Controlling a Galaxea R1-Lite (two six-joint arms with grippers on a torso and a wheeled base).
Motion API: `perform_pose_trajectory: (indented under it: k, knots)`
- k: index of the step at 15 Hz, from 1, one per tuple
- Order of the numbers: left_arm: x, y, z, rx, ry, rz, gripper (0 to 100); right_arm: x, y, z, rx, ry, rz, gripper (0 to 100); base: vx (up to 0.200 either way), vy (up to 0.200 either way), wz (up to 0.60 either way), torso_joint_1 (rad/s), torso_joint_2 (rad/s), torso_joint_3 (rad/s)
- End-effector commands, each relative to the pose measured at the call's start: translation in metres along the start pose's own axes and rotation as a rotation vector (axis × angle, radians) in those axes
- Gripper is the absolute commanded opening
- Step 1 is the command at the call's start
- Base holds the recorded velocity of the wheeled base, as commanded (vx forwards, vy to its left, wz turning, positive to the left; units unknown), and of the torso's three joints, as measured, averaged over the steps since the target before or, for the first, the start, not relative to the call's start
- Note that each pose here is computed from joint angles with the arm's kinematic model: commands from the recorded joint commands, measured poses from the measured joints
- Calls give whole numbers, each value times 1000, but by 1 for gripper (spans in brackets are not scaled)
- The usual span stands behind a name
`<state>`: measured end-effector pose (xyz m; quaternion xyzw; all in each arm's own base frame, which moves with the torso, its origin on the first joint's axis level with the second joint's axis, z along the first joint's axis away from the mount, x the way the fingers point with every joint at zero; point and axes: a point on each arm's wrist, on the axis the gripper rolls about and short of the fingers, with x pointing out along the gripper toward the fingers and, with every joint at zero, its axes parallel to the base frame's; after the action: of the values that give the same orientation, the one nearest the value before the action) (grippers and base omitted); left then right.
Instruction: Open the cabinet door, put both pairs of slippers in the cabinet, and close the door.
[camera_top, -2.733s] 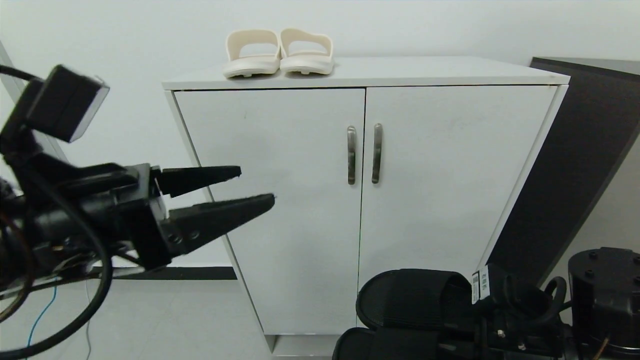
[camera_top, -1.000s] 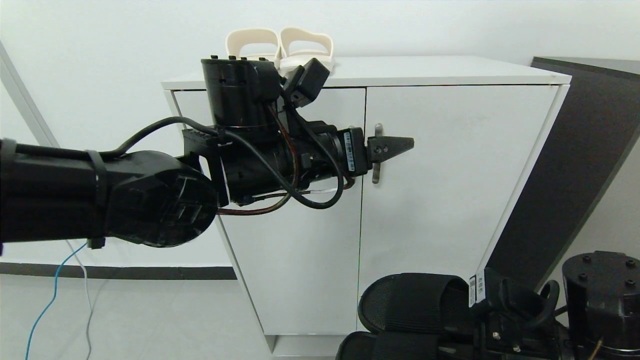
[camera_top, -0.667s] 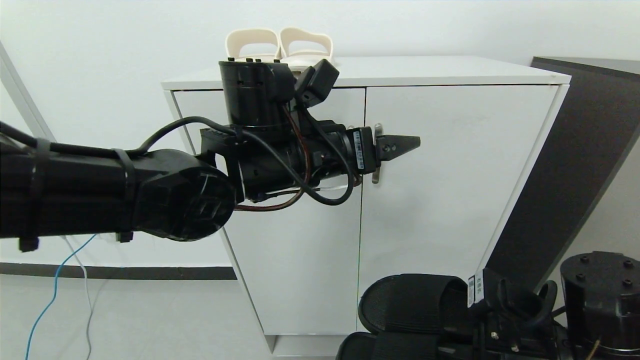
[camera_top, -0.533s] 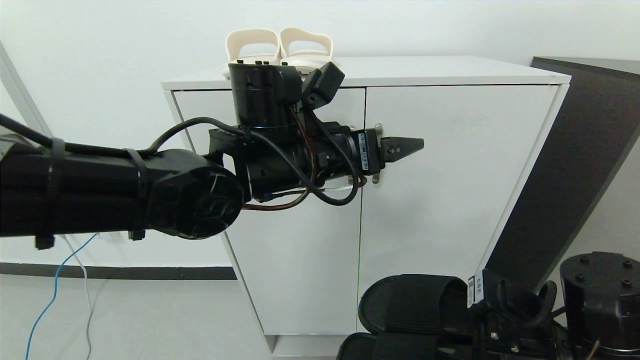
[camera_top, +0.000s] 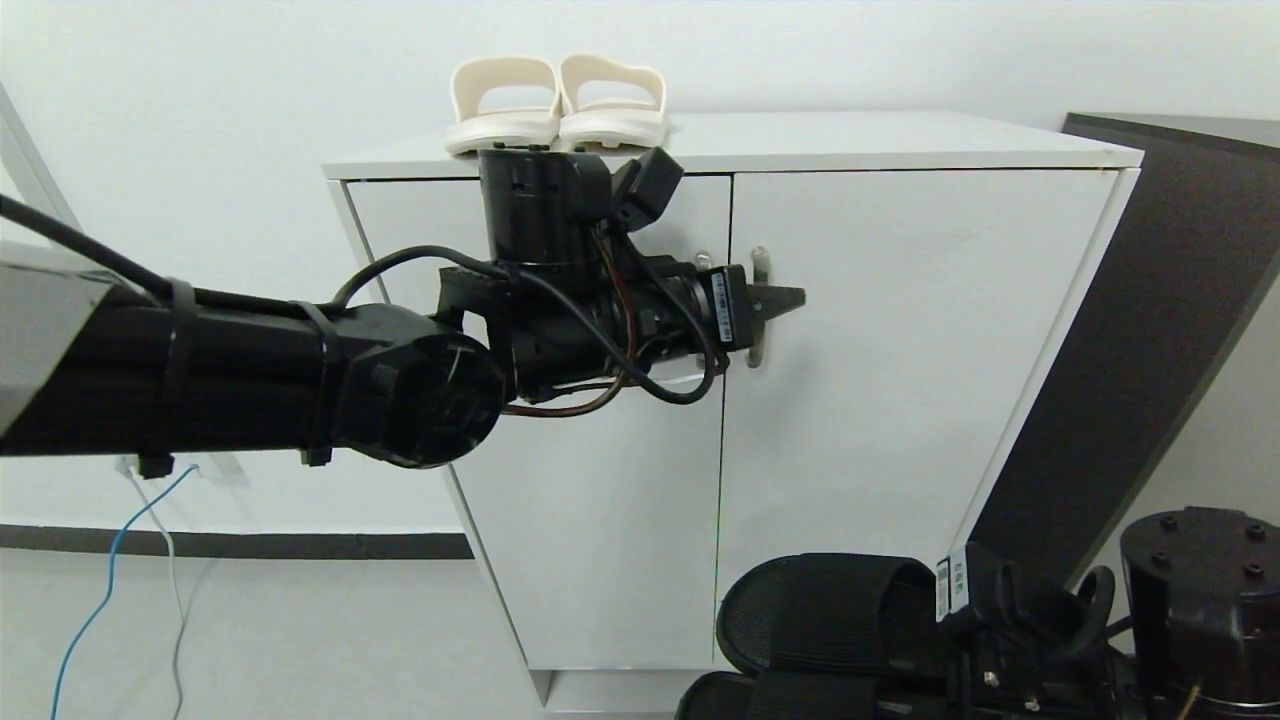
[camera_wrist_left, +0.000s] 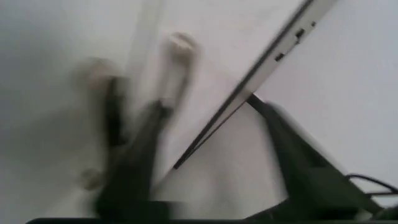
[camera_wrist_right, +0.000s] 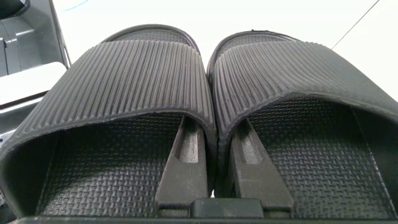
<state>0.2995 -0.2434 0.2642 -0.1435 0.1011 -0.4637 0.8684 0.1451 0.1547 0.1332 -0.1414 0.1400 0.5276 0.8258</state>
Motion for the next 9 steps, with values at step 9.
perform_pose_trajectory:
  k: [9]
  knots:
    - [-26, -18, 4, -9, -6, -26, 0, -6, 10, -2, -11, -10, 62, 0, 0, 0, 0, 0, 0, 0]
